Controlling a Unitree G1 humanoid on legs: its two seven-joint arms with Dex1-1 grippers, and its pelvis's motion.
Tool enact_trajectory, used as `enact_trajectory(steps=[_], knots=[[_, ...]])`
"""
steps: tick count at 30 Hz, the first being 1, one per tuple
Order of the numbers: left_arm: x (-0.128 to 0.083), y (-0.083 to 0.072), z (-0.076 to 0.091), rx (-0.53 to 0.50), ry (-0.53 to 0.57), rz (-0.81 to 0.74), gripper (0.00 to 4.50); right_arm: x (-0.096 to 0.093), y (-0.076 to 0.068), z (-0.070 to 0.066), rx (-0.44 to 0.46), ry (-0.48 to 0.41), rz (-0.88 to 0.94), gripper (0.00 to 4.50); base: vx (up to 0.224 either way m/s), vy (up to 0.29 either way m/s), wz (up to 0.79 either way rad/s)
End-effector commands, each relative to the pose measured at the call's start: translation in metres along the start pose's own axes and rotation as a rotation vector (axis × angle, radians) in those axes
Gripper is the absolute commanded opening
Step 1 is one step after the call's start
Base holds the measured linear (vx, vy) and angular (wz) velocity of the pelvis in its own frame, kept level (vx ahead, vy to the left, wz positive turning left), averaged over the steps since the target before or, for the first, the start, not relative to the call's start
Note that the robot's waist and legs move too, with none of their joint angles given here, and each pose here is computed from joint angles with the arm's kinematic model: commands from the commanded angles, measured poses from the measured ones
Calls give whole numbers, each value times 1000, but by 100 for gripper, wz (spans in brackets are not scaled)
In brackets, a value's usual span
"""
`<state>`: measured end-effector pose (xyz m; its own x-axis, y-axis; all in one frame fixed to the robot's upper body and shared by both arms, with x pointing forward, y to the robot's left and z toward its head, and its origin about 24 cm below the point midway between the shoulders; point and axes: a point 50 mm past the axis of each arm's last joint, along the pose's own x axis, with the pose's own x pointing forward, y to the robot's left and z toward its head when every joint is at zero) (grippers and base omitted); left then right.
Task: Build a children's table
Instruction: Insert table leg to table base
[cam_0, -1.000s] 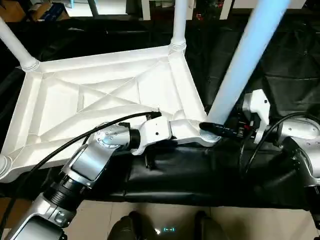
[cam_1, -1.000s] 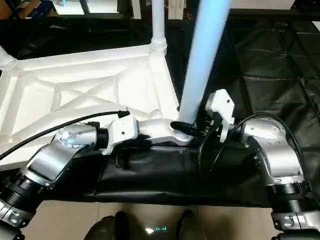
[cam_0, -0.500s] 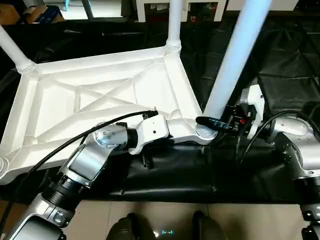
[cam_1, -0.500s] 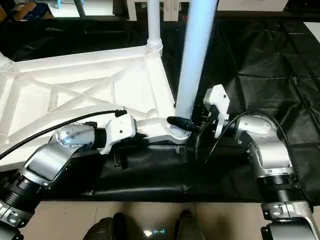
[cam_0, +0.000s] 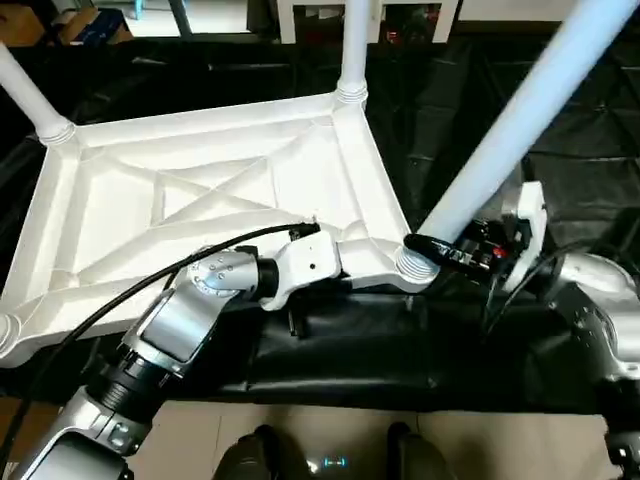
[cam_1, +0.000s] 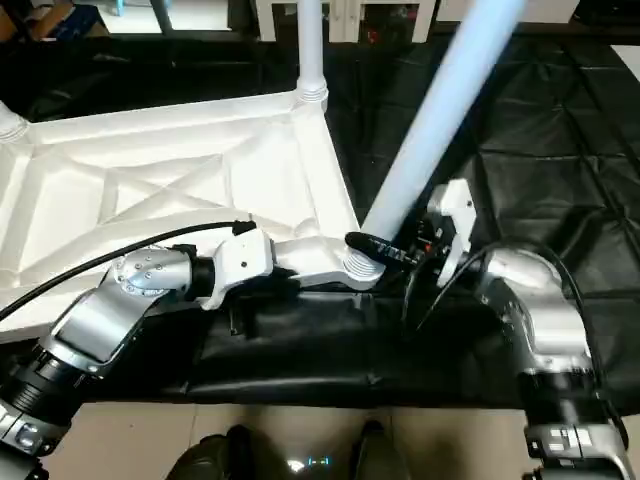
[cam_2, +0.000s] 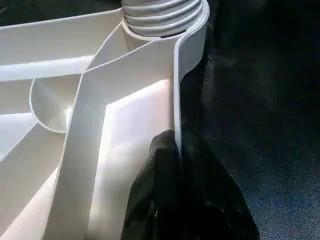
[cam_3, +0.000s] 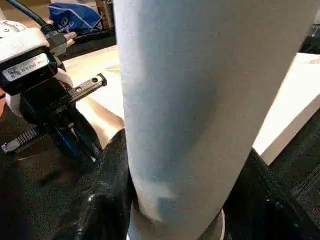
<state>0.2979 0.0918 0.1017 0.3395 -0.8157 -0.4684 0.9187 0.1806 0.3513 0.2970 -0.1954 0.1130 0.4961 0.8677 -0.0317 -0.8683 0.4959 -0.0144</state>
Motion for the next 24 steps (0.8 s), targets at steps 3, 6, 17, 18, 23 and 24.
enact_trajectory(steps=[3,6,17,18,23,24], knots=[[2,-4,-16,-35,67,4,0,-2,24,-44,109,156,48,188,0,0,0],[2,-3,-15,-34,66,2,0,0,29,-47,85,190,75,188,0,0,0],[2,-4,-16,-34,67,-1,0,11,35,-57,-58,351,182,188,0,0,0],[2,-4,-16,-34,67,-1,0,12,35,-57,-66,354,186,188,0,0,0],[2,-4,-16,-35,65,4,0,14,35,-55,-64,335,176,188,0,0,0],[1,-4,-16,-35,66,4,0,13,35,-56,-54,325,167,188,0,0,0]])
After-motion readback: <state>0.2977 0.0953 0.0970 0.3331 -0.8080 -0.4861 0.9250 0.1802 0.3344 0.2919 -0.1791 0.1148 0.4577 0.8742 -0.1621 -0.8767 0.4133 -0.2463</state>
